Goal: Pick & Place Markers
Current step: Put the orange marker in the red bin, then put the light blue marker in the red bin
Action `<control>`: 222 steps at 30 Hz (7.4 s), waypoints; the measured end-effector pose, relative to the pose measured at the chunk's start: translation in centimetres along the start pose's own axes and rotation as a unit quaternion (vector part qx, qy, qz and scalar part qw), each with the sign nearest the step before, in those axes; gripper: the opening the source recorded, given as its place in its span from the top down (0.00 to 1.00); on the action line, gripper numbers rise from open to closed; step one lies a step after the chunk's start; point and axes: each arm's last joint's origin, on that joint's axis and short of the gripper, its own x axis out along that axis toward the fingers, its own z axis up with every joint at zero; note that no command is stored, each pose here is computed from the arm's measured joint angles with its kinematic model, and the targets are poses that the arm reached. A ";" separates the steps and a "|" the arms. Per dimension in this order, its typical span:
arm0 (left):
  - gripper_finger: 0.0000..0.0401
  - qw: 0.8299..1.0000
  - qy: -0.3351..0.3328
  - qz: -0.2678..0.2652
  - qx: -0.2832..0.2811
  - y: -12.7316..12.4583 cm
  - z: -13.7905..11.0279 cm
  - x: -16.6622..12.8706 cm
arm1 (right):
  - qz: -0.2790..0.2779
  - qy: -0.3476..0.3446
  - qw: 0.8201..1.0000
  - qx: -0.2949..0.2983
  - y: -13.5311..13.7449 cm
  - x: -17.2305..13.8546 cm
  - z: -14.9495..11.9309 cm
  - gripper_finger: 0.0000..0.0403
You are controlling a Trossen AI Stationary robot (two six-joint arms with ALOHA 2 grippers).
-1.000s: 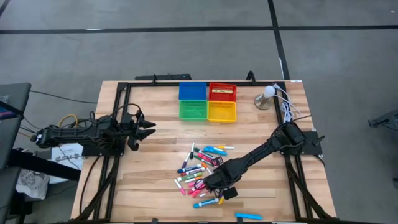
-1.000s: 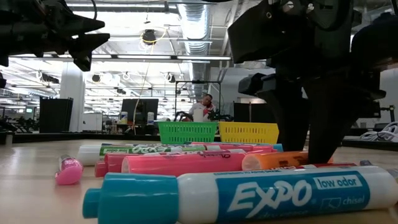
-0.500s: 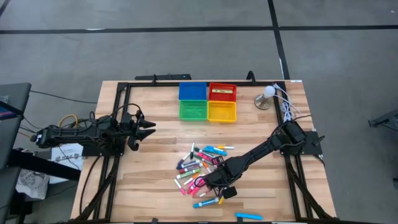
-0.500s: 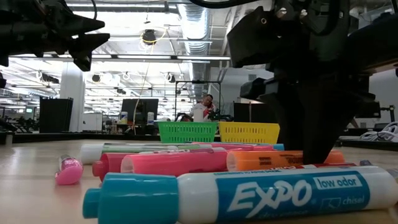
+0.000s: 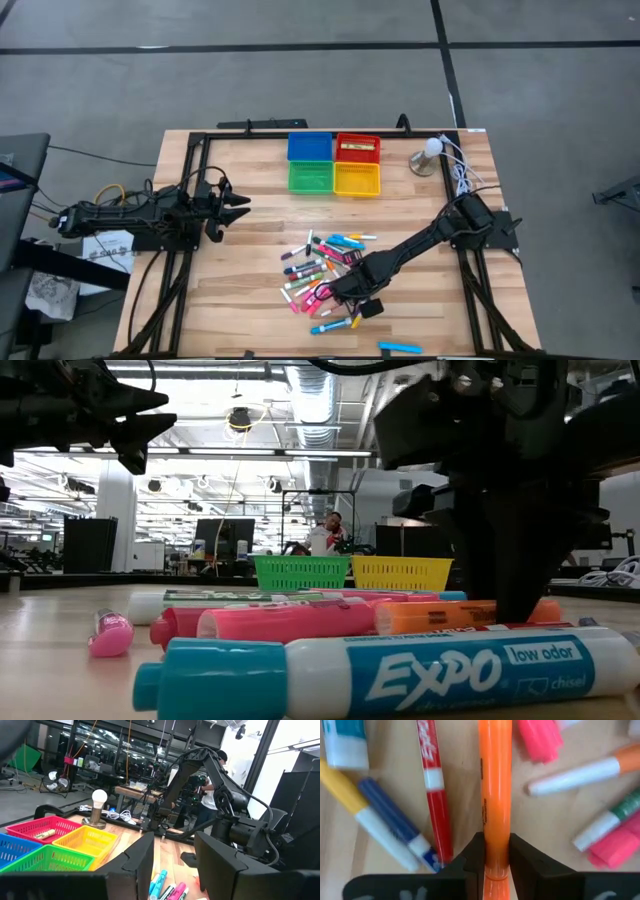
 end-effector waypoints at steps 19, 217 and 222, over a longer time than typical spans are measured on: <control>0.65 1.000 0.000 0.000 -0.004 0.0 0.0 0.0 | 0.013 -0.077 0.993 0.090 -3.0 -9.3 -1.7 0.86; 0.65 0.999 0.036 0.009 -0.005 0.2 -0.8 0.6 | 0.101 0.192 0.971 0.099 -2.6 -5.2 -1.6 0.48; 0.65 0.999 0.037 0.010 -0.005 0.2 -0.8 0.6 | 0.098 0.187 0.975 0.073 2.0 -6.6 -2.2 0.48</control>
